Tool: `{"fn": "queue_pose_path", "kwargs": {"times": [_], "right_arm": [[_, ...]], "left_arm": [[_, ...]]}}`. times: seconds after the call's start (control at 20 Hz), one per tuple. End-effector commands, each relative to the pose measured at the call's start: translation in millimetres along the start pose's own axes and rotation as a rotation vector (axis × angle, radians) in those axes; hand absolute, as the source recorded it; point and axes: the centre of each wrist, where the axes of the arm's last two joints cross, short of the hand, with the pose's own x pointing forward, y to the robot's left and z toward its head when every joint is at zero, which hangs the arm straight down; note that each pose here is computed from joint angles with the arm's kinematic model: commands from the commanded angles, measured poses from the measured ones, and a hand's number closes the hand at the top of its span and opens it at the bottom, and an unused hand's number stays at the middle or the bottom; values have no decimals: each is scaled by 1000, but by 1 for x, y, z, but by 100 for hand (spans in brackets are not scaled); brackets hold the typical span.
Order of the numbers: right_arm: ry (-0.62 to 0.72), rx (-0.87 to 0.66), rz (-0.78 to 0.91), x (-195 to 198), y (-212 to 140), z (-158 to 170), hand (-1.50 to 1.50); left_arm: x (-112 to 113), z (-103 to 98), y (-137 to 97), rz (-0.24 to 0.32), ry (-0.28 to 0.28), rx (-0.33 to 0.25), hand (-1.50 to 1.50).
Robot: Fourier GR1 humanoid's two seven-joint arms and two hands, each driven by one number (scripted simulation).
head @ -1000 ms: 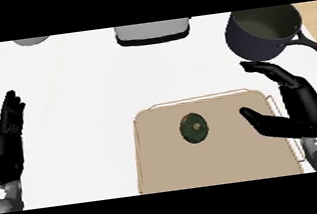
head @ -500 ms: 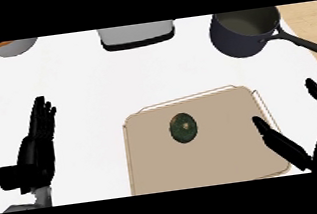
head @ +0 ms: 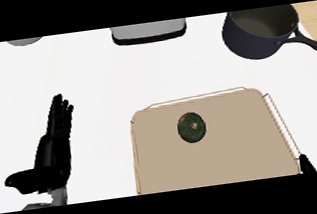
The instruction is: Pick the squash from the tray and place it in the pot
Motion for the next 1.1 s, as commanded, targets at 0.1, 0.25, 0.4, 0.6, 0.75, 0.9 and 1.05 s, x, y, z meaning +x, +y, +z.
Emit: {"fn": "queue_pose_path", "kwargs": {"times": [0.1,0.25,0.4,0.6,0.75,0.9,1.05], "right_arm": [[184,261,206,13,-36,56,-150],[284,324,299,12,-27,68,-150],[359,361,338,20,-14,54,-150],[368,393,351,29,7,15,-150],[377,430,348,44,31,-3,-150],[459,481,446,48,39,-19,-150],[497,533,487,37,75,-17,-150]], "left_arm": [[-2,-1,3,-21,-13,-15,0],[8,-7,2,-4,-23,-42,0],[8,-6,-1,7,-40,-57,0],[6,-3,-10,11,-12,-57,0],[-10,0,-16,8,1,-35,0],[4,-1,-5,4,-13,-49,0],[1,-14,-13,13,-7,-33,0]]}}
